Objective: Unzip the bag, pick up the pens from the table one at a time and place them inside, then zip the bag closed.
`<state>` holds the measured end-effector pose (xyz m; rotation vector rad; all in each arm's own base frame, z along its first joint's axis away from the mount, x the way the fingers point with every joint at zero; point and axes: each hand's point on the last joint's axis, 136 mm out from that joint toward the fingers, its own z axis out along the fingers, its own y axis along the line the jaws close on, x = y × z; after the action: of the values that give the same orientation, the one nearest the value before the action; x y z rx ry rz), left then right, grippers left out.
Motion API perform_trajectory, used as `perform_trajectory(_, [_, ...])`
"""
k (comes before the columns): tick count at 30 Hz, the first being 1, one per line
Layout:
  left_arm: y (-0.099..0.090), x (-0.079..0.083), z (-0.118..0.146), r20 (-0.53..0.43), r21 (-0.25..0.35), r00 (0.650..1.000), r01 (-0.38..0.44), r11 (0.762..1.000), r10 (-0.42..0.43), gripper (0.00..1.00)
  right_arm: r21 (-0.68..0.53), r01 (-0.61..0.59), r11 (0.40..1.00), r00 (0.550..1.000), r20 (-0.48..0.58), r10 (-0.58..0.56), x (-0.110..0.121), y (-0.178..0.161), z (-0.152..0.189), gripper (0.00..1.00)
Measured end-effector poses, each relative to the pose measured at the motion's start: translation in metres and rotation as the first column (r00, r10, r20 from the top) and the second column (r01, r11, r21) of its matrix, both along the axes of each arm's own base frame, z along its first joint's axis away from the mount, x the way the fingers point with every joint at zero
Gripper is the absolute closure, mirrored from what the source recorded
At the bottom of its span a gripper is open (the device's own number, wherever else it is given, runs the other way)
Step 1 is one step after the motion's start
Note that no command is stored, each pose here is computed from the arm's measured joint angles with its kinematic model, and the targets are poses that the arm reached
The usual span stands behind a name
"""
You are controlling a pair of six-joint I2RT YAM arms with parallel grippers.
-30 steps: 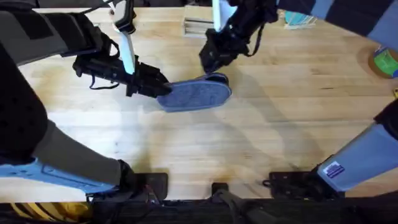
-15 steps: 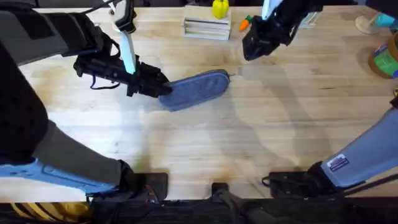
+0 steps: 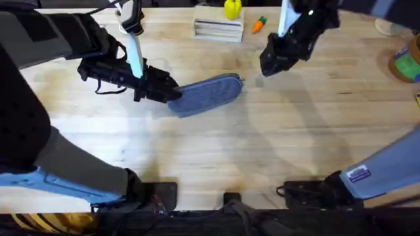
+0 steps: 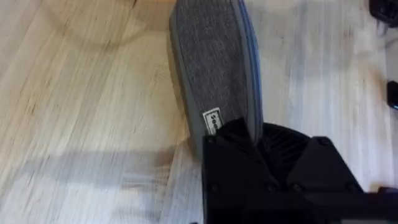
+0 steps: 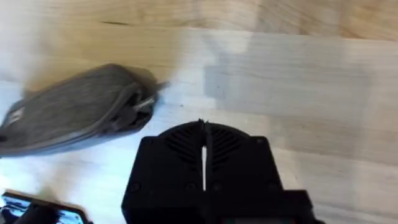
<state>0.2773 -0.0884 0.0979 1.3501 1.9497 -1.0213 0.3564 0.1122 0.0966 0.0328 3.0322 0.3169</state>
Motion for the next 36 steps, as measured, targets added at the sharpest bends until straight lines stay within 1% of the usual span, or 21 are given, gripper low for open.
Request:
perform_trajectory(3, [0.000,0.000,0.000,-0.003,-0.001,1.000,0.000,1.000,0.000,0.958,0.021,-0.008,1.000,0.994,0.108,0.006,0.003,0.000,0.043,0.956])
perform_trajectory(4, [0.000,0.000,0.000,-0.003,-0.001,1.000,0.000,1.000,0.000,0.958,0.028,-0.011,1.000,0.989,0.146,0.007,0.004,0.000,0.057,0.860])
perform_trajectory(6, [0.000,0.000,0.000,-0.002,0.000,1.000,0.000,1.000,0.000,0.958,0.042,-0.026,0.999,0.972,0.234,0.016,0.002,0.000,0.089,0.568])
perform_trajectory(9, [0.000,0.000,0.000,-0.003,-0.001,1.000,0.000,1.000,0.000,0.958,0.046,-0.062,0.997,0.939,0.340,0.043,-0.008,-0.004,0.129,0.134])
perform_trajectory(10, [0.000,0.000,0.000,-0.003,-0.001,1.000,0.000,1.000,0.000,0.958,0.042,-0.076,0.996,0.929,0.367,0.055,-0.011,-0.006,0.138,0.041])
perform_trajectory(11, [0.000,0.000,0.000,-0.003,-0.001,1.000,0.000,1.000,0.000,0.958,0.040,-0.083,0.996,0.919,0.391,0.061,-0.015,-0.007,0.147,0.014])
perform_trajectory(17, [0.000,0.000,0.000,-0.003,-0.001,1.000,0.000,1.000,0.000,0.955,0.027,-0.107,0.994,0.863,0.499,0.079,-0.032,-0.016,0.184,0.009])
perform_trajectory(18, [0.000,-0.001,0.000,-0.001,-0.001,1.000,0.002,1.000,-0.002,0.855,0.026,-0.110,0.994,0.857,0.509,0.082,-0.034,-0.016,0.188,0.008])
perform_trajectory(23, [0.000,-0.002,0.000,-0.011,-0.002,1.000,-0.001,1.000,0.001,0.084,0.016,-0.120,0.993,0.846,0.526,0.094,-0.037,-0.018,0.193,0.009])
perform_trajectory(24, [0.000,-0.002,0.001,-0.013,-0.002,1.000,-0.002,1.000,0.002,0.029,0.014,-0.121,0.993,0.845,0.526,0.096,-0.037,-0.018,0.193,0.009])
perform_trajectory(26, [0.000,-0.001,0.000,-0.011,-0.002,1.000,-0.002,1.000,0.002,0.009,0.012,-0.121,0.993,0.845,0.526,0.097,-0.037,-0.018,0.193,0.008])
perform_trajectory(30, [0.000,-0.001,0.000,-0.009,0.000,1.000,-0.002,1.000,0.002,0.008,0.012,-0.121,0.993,0.841,0.533,0.096,-0.035,-0.018,0.194,0.009])
perform_trajectory(33, [0.001,0.001,-0.001,0.002,0.007,1.000,0.000,1.000,0.000,0.006,0.013,-0.125,0.992,0.813,0.574,0.095,-0.027,-0.016,0.202,0.009])
perform_trajectory(36, [0.003,-0.003,-0.004,-0.016,0.030,1.000,0.007,1.000,-0.006,0.004,0.000,-0.142,0.990,0.790,0.603,0.114,-0.023,-0.015,0.207,0.009])
